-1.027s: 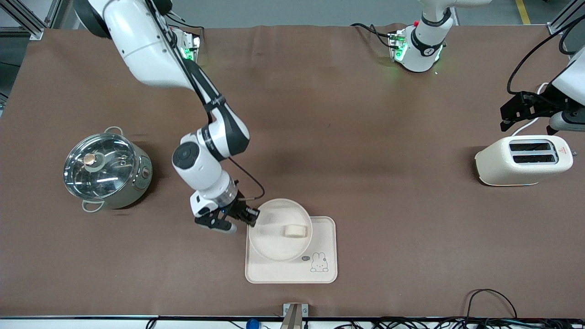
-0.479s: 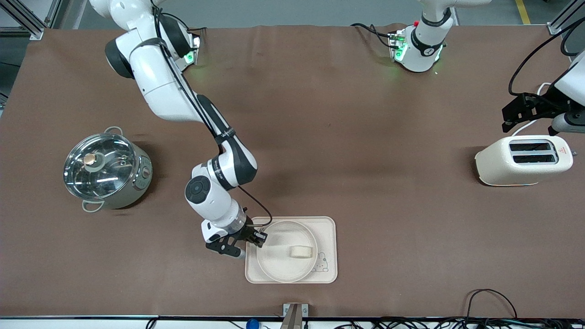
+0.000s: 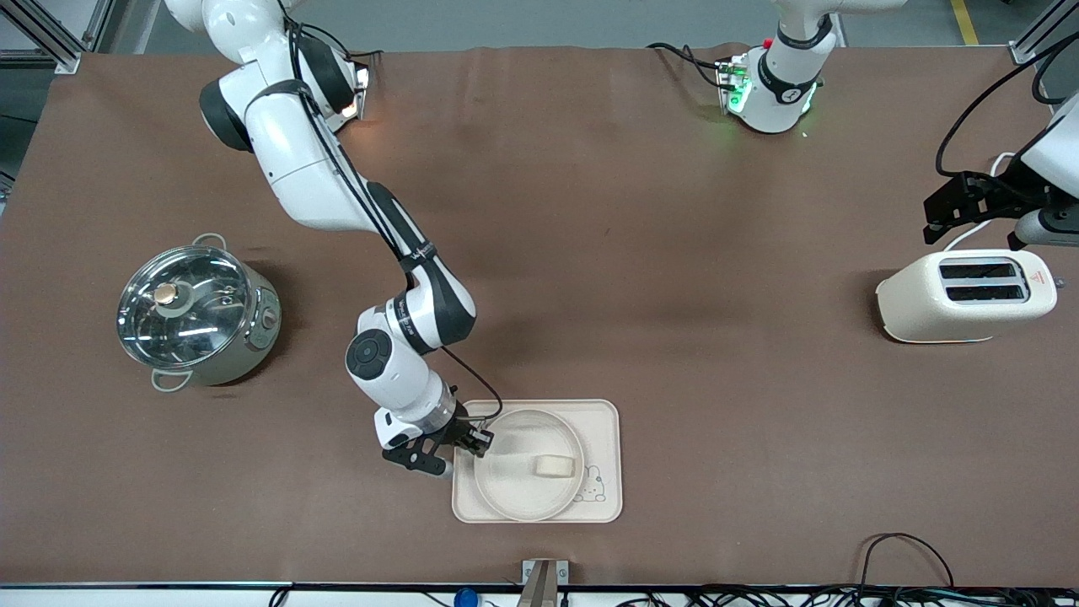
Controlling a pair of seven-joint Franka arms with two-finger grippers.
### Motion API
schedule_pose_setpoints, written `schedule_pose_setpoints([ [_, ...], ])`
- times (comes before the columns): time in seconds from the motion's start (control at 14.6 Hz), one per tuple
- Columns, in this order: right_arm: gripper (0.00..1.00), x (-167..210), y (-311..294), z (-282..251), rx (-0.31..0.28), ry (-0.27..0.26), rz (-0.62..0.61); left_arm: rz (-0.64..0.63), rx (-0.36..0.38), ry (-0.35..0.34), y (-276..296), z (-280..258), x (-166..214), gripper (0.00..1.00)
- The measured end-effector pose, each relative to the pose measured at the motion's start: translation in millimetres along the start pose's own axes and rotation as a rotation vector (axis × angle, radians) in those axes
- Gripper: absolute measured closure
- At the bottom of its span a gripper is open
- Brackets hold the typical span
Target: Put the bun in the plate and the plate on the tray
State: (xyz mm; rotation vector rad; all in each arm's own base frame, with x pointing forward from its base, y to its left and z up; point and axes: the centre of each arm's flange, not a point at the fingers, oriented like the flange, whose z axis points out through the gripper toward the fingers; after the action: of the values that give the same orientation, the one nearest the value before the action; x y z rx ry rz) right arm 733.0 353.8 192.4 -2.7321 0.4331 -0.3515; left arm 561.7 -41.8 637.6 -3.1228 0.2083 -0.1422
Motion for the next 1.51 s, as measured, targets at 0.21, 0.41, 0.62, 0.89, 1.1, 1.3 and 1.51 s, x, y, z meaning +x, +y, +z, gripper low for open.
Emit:
schedule_pose_setpoints([
  [0.21, 0.56, 3.7, -1.3, -6.6, -0.002, -0.005, 0.008, -0.005, -0.015, -0.001, 1.1, 0.8, 0.4, 0.00],
  [0.41, 0.25, 10.7, -0.1, -29.6, -0.029, -0.040, 0.031, -0.009, -0.015, -0.001, -1.3, 0.9, 0.3, 0.00],
  [0.62, 0.10, 18.4, -3.8, -78.1, -0.071, -0.101, 0.038, -0.011, -0.015, -0.001, -2.1, 1.0, 0.3, 0.00],
  [0.89, 0.00, 42.7, 0.0, -174.9, -0.129, -0.183, 0.062, -0.011, -0.015, -0.002, -2.2, 1.5, 0.5, 0.00],
  [1.1, 0.00, 65.9, 14.5, -266.3, -0.163, -0.197, 0.085, -0.010, -0.015, -0.002, -2.3, 1.6, 0.7, 0.00],
  [1.3, 0.00, 75.1, 38.8, -353.8, -0.207, -0.210, 0.090, -0.010, -0.015, -0.001, -2.3, 1.3, 0.7, 0.00],
  [1.51, 0.00, 65.9, 69.7, -419.2, -0.230, -0.200, 0.046, -0.010, -0.015, -0.001, -2.3, 1.3, 0.8, 0.00],
])
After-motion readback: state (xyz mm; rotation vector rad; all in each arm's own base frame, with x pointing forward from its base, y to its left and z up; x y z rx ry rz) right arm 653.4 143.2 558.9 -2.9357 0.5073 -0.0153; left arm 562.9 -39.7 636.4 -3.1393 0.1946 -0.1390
